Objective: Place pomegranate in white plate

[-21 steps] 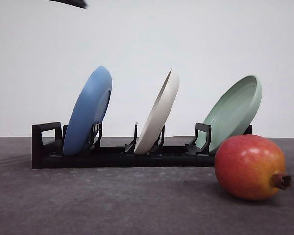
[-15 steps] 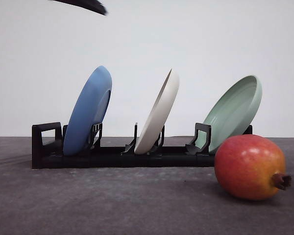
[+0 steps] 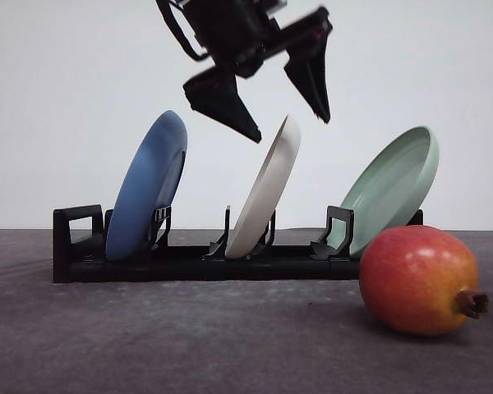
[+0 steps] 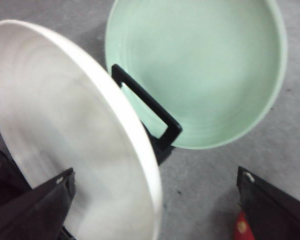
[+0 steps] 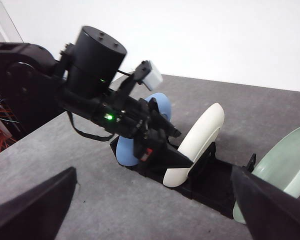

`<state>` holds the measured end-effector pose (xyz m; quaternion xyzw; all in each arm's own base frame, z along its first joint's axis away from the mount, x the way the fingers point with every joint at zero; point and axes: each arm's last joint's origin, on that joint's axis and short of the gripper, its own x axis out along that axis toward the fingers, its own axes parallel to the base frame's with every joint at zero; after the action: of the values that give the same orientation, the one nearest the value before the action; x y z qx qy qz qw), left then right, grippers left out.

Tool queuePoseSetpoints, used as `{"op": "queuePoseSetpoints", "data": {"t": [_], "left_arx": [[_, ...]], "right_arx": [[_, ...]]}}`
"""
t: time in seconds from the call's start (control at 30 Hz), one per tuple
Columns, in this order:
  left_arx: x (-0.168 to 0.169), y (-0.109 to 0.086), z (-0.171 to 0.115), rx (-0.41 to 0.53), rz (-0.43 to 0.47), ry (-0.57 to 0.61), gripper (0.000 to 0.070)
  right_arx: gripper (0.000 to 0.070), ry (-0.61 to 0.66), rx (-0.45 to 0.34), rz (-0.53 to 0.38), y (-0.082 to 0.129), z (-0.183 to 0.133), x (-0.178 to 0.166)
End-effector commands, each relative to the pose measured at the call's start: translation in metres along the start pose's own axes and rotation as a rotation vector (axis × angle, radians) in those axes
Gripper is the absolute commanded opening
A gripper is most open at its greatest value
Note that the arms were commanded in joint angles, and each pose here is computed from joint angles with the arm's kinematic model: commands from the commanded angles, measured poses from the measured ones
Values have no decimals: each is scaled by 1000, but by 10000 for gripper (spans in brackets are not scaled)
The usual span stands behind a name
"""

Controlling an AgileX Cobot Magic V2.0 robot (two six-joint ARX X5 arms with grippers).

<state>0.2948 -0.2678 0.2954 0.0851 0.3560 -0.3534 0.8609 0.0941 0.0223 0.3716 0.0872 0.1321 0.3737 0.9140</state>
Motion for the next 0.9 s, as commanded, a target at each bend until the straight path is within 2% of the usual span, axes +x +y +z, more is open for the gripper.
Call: {"op": "queuePoseSetpoints", "data": {"t": [0.0,0.2,0.23,0.3,0.37,0.43,0.47,0.87], "left_arx": [[8,-4,4,17,-3,-12,625],[27,-2,-4,15,-1,31,621],[29,-2,-4,14,0,35,602],[30,-2,-5,14,0,39,437],[30,-2,-5,15,-1,37,214],[30,-4,-5,15,-4,36,48],[30,-4,-5,10,-4,37,0],[19,-9,0,-3,-14,12,0]], "right_arx": [[631,-10,1,0,2,4,-2],[631,-9,1,0,2,4,-2],[631,-9,1,0,2,4,-2],[631,-9,1,0,2,4,-2],[631,-9,2,0,2,4,-2],[631,-9,2,0,2,4,-2],[631,-9,2,0,2,4,-2],[631,-6,4,0,2,4,-2]]}}
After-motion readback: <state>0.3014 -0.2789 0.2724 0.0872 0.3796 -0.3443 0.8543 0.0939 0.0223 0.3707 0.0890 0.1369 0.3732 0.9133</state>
